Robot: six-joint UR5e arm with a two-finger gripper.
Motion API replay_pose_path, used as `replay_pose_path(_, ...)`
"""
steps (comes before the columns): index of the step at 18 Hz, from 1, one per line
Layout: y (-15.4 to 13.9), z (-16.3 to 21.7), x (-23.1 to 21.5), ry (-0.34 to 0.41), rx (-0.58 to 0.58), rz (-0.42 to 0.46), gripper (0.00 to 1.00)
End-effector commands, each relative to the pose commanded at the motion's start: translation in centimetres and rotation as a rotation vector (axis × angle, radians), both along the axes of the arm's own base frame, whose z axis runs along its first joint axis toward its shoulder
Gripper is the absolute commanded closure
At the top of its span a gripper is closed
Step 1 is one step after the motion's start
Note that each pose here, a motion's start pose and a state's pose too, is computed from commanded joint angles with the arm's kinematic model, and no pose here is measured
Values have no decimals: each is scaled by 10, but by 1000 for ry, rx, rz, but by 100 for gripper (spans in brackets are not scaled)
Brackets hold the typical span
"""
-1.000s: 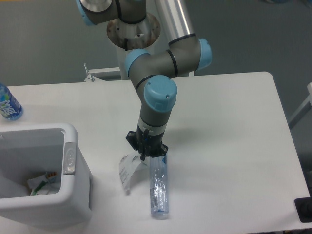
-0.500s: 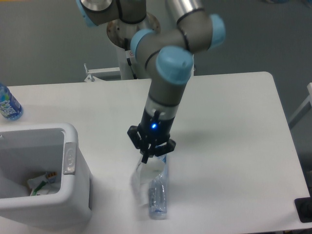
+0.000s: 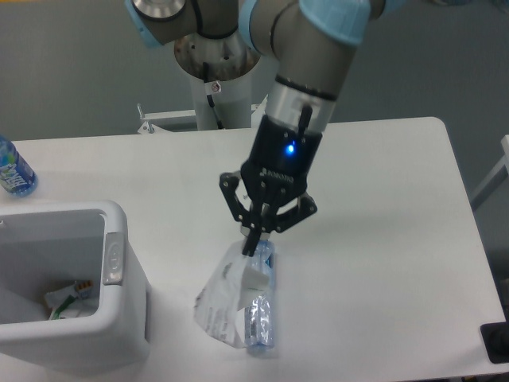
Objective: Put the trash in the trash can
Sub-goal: 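Lift the wrapper and carry it over the white trash bin, then open the gripper to drop the wrapper into the bin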
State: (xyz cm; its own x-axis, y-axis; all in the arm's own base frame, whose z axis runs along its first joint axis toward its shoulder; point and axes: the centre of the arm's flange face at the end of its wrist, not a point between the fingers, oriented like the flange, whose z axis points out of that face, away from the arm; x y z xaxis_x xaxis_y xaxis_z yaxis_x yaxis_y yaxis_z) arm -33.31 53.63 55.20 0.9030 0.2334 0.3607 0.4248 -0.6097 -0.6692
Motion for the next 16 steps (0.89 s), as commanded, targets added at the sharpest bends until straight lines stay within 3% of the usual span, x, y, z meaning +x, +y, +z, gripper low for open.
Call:
replay_pose_path(6,8,28,59,-79,60,-54,100)
replay_pose_path(11,41,0,131,-104,21,-195,100)
replay_pose_path(15,66,-27,158,-118,-11,-268,100)
replay_pose_path(16,68,-30,159,-120,-14,-272,88)
